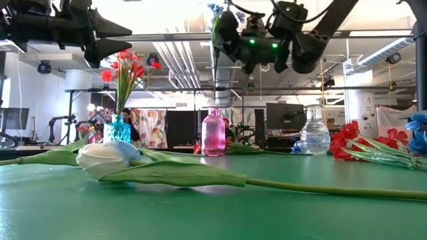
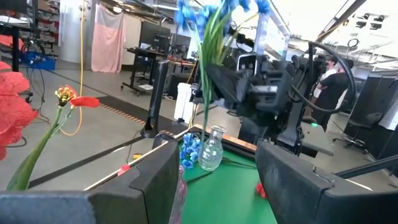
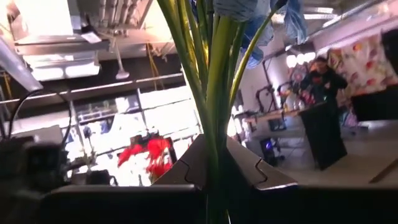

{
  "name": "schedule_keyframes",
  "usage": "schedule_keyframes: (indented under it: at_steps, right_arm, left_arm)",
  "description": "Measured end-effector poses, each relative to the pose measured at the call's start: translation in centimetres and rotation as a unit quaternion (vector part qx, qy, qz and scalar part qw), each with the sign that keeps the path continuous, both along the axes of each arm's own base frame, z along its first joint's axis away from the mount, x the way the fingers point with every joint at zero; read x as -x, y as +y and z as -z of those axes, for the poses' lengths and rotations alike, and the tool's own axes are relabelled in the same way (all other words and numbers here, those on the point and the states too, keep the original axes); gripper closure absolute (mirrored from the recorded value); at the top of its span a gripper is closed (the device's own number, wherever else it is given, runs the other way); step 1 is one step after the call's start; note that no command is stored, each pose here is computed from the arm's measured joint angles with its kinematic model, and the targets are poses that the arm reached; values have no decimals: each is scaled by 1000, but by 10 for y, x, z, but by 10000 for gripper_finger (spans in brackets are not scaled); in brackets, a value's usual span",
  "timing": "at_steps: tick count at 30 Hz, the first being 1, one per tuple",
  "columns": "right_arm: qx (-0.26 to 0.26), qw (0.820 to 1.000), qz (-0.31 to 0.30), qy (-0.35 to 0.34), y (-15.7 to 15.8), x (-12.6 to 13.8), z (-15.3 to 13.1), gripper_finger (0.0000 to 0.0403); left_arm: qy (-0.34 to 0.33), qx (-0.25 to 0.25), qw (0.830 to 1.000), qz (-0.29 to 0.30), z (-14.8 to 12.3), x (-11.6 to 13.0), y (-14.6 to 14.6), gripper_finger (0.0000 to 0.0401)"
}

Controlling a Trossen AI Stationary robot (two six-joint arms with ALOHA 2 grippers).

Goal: Sort flowers into vase by color
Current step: Put the left blue flowers into the purple vase

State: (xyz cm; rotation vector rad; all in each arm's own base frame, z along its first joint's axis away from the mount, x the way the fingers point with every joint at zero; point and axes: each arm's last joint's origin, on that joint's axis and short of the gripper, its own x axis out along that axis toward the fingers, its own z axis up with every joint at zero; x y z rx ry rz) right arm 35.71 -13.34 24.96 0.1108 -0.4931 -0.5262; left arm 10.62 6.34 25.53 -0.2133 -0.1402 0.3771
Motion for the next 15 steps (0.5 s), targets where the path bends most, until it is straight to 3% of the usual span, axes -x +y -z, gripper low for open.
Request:
schedule_keyframes:
  at_steps: [8,15]
  right_arm:
    - [26,999,33,19,-18,-16,-2,381]
    - [25,997,55,37,-21,-13,-1,381]
  left_arm:
    - [5,3,1000,0,1,-1,1,202]
    - [7,4,1000,0,2,-1,1,202]
